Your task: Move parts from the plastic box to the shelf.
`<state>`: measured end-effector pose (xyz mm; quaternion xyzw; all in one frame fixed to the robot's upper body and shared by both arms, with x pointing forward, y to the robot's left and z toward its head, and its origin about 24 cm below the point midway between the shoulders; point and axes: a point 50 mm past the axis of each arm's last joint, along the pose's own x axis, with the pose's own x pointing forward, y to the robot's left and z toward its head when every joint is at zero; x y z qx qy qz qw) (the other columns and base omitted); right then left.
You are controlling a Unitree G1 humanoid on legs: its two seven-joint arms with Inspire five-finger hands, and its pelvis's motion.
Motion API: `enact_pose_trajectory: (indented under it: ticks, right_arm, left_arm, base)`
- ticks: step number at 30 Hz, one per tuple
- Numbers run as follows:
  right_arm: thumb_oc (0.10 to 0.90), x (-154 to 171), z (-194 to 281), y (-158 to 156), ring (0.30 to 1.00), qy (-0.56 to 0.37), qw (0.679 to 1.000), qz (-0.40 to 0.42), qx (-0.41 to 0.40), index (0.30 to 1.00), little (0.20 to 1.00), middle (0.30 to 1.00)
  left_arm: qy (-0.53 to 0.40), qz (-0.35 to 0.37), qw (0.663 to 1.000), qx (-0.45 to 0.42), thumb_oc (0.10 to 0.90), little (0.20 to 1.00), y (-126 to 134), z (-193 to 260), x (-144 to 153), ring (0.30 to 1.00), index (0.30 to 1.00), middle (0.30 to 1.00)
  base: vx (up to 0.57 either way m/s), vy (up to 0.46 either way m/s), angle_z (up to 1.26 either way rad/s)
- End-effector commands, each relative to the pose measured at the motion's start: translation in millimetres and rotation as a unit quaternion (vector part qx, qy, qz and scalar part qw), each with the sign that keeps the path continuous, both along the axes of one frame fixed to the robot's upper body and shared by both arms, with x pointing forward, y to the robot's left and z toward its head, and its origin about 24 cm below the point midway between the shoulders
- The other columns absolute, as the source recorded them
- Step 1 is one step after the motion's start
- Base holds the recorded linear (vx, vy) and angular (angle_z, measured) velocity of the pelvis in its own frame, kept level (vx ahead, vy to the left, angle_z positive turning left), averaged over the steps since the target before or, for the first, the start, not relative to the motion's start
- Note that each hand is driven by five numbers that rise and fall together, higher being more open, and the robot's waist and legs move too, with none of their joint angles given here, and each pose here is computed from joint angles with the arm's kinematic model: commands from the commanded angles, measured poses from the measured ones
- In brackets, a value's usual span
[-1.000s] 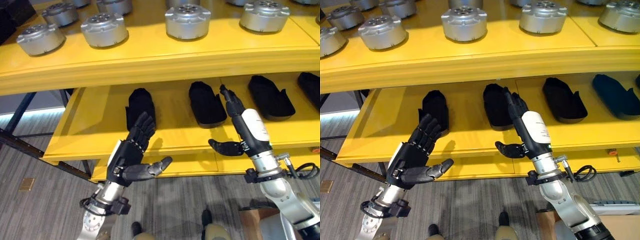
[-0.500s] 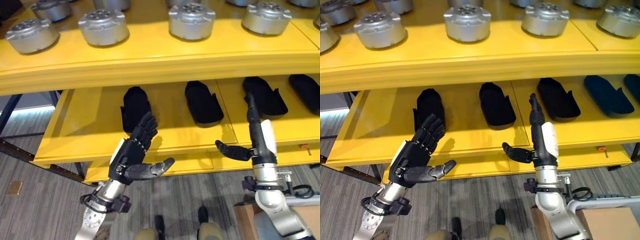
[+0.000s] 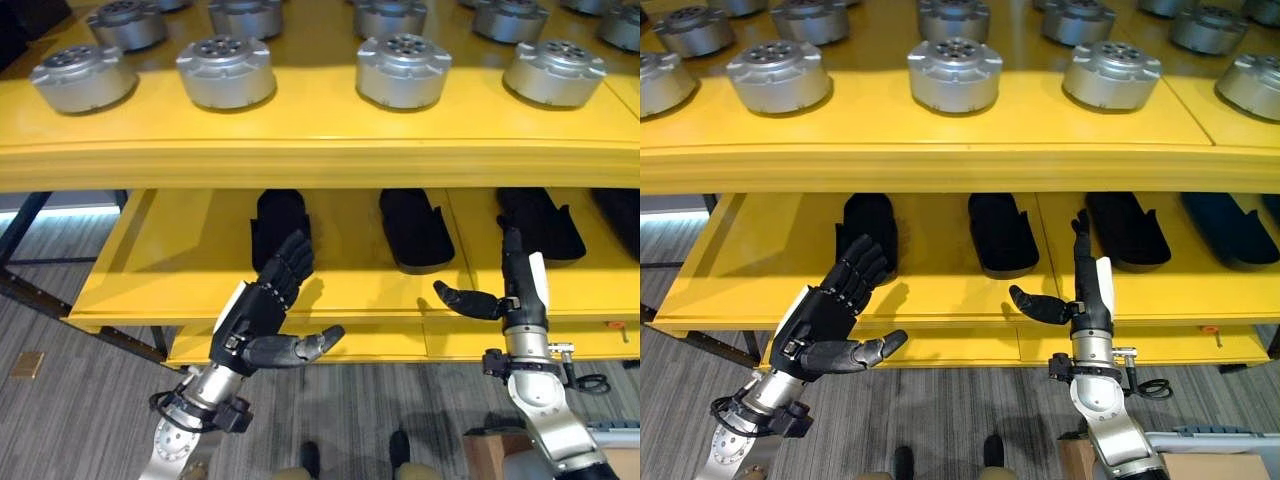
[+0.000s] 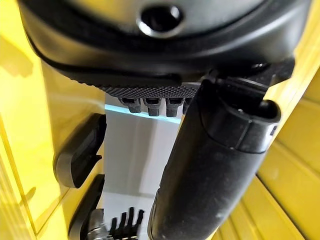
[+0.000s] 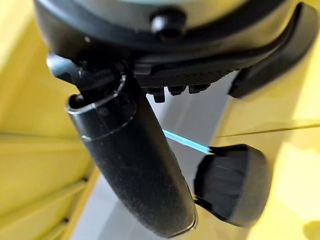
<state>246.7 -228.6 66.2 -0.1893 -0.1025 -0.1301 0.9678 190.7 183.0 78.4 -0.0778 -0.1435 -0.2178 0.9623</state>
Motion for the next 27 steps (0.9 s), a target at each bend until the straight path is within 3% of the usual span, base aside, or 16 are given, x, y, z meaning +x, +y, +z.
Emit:
enact_pose_trajectory:
  ticks: [1, 4, 11, 27]
  right_arm:
    - [0.900, 17.3, 50.6, -4.2, 1.000, -0.130, 0.991, -0.010, -0.002, 1.000, 1.000, 1.000]
    - [0.900, 26.3, 48.0, -7.6, 1.000, -0.114, 0.993, -0.015, -0.003, 1.000, 1.000, 1.000]
    - [0.900, 50.4, 57.8, -17.6, 1.000, -0.109, 0.988, 0.022, 0.108, 1.000, 1.000, 1.000]
    - [0.900, 79.1, 81.7, -32.4, 1.000, -0.129, 0.987, -0.040, 0.086, 1.000, 1.000, 1.000]
  left_arm:
    - [-0.106, -0.028, 0.994, -0.012, 0.900, 1.000, 1.7, 42.4, 4.0, 1.000, 1.000, 1.000]
    - [-0.093, -0.038, 0.995, -0.008, 0.900, 1.000, 1.1, 39.7, 4.9, 1.000, 1.000, 1.000]
    - [-0.103, -0.064, 0.992, -0.014, 0.900, 1.000, -5.7, 43.3, 10.6, 1.000, 1.000, 1.000]
    - [-0.108, -0.076, 0.991, -0.016, 0.900, 1.000, -10.4, 44.4, 16.5, 1.000, 1.000, 1.000]
  base:
    - [0.06, -0.135, 0.09]
    - [0.08, -0.130, 0.17]
    - [-0.02, -0.116, 0.14]
    - [0.00, -0.025, 0.07]
